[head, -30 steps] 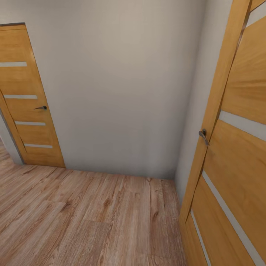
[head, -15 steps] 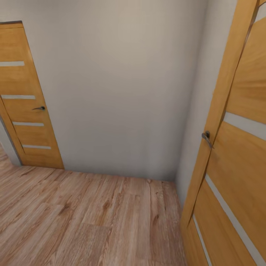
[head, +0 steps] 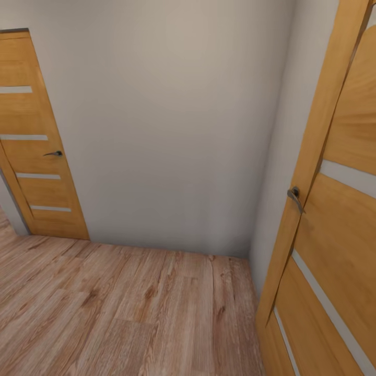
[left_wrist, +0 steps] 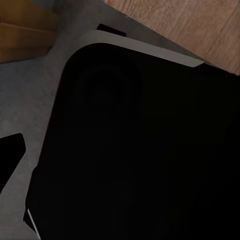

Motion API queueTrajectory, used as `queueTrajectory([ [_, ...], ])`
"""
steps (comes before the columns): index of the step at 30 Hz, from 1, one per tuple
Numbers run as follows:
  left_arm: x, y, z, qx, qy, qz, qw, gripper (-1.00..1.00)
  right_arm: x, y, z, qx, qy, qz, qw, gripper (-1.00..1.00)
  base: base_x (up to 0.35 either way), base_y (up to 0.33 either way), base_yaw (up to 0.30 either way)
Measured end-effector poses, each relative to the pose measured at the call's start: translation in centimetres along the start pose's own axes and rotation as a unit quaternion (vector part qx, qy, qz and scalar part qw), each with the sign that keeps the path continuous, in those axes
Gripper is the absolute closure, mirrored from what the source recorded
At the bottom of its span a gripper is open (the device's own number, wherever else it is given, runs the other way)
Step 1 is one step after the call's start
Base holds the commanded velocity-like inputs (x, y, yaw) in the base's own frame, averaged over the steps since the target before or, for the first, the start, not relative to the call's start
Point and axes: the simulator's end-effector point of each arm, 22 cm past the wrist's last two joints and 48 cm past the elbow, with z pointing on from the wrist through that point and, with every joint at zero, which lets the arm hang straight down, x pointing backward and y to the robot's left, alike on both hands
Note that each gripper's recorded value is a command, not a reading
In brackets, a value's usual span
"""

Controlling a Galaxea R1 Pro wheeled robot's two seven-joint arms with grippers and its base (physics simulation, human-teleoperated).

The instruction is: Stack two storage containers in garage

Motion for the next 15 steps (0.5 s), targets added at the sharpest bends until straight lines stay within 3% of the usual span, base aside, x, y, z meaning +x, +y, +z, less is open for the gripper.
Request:
queueTrajectory([
  [15,0.00,0.10,-0.01,-0.002,0.000,-0.001,1.0000,-1.00,0.00,-0.01,-0.02,0.000,0.000,0.000,1.0000,-1.00,0.304,0.000,0.000],
])
